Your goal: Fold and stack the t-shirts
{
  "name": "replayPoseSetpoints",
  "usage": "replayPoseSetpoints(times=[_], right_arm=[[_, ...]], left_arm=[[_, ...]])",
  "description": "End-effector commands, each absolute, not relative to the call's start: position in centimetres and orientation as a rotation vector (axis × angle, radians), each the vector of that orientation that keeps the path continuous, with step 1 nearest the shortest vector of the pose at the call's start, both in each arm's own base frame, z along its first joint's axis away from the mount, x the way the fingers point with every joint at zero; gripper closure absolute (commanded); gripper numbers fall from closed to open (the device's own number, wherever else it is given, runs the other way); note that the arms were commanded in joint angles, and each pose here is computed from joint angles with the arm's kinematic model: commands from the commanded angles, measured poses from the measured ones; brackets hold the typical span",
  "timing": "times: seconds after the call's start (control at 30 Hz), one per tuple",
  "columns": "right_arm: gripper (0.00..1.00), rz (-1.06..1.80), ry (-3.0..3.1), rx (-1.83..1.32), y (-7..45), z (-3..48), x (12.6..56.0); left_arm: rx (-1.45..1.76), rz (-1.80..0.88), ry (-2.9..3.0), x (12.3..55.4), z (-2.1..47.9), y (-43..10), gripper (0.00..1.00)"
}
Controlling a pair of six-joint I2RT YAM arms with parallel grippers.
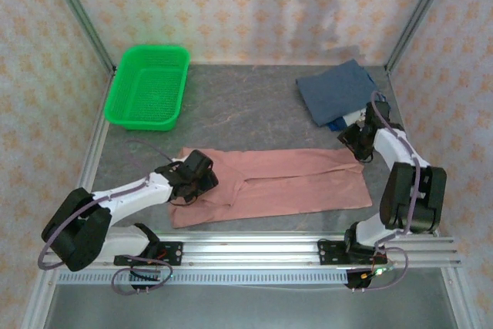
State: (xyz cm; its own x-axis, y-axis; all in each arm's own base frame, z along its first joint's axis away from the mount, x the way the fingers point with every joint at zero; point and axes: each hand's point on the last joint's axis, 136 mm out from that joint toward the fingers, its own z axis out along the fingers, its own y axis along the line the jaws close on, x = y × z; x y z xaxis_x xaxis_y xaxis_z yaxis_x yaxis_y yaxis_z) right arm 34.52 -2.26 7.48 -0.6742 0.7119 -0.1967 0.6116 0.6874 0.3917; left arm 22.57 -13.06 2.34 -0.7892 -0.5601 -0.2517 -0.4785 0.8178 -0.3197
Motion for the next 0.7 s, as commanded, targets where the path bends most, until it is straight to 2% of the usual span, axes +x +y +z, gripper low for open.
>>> replayPoseSetpoints(times=[0.0,0.1,0.4,0.67], right_arm=[[0.65,0.468,2.567,1.003,-1.9,7.0,36.3],[0.78,0.467,2.622,1.011,-1.6,5.8,35.4],[0.85,0.419,2.744,1.062,-0.5,3.3,27.4],[0.85,0.309,2.770,1.117,-1.1,3.3,23.7]], left_arm=[[-0.835,-0.191,2.698,20.7,0.2,-10.6,0.30],[-0.835,-0.176,2.704,20.6,0.2,-10.4,0.30],[-0.838,-0.165,2.693,20.5,0.5,-10.1,0.29],[-0.826,-0.146,2.705,20.7,0.5,-10.1,0.29]])
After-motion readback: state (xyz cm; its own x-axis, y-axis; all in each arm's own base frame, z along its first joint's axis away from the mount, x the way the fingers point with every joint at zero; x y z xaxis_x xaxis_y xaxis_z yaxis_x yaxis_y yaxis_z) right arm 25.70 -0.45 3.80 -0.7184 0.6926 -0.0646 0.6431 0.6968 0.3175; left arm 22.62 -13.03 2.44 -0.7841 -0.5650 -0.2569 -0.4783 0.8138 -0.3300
